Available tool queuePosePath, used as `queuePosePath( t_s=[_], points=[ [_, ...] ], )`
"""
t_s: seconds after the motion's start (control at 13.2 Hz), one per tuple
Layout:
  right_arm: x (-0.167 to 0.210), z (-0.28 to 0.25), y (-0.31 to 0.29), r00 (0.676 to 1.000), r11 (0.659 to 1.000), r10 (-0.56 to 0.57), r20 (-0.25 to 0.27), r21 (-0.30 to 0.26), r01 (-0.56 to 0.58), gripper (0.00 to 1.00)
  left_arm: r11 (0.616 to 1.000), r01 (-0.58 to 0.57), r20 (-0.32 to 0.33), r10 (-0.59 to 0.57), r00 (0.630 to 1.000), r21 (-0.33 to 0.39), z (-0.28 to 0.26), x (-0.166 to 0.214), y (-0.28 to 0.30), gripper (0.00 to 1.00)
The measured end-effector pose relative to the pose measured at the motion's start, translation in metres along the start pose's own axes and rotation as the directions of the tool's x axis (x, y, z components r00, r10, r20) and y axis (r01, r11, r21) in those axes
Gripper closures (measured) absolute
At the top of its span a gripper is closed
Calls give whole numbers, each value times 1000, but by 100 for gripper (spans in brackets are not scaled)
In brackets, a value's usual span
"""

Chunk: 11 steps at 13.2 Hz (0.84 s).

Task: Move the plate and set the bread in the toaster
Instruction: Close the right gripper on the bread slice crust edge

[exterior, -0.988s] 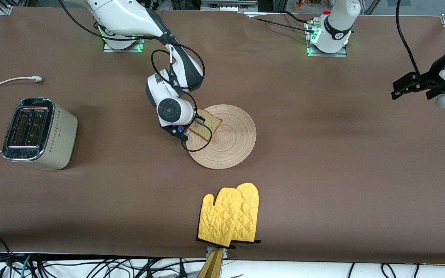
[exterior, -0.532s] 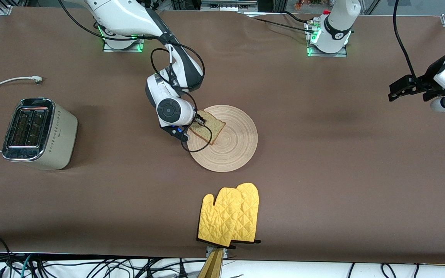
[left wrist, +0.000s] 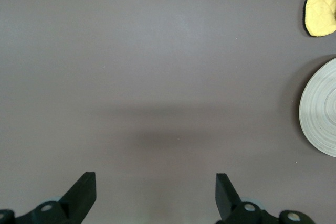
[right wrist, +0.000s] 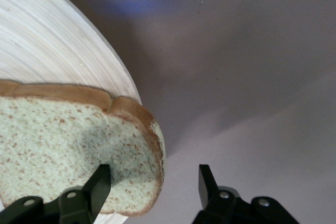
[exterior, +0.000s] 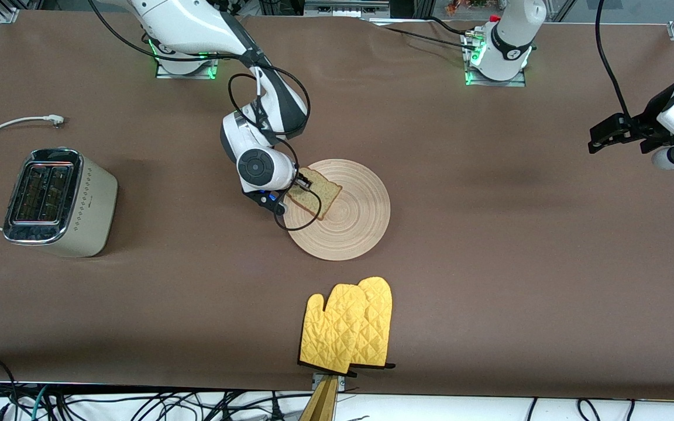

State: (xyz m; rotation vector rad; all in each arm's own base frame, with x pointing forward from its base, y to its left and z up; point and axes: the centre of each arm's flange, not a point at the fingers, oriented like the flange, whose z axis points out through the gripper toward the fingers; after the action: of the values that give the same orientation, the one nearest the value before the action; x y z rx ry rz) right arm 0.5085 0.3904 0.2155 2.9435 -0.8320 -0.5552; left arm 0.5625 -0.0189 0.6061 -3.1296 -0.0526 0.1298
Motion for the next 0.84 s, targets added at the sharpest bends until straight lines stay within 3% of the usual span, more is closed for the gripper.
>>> queuePosePath(
  t_s=[0.84],
  points=[
    [2, 6, -1, 1000, 1000, 3, -1, -2, -3, 26, 1000, -1, 0, 1, 1000, 0, 0, 0, 0, 0]
  ],
)
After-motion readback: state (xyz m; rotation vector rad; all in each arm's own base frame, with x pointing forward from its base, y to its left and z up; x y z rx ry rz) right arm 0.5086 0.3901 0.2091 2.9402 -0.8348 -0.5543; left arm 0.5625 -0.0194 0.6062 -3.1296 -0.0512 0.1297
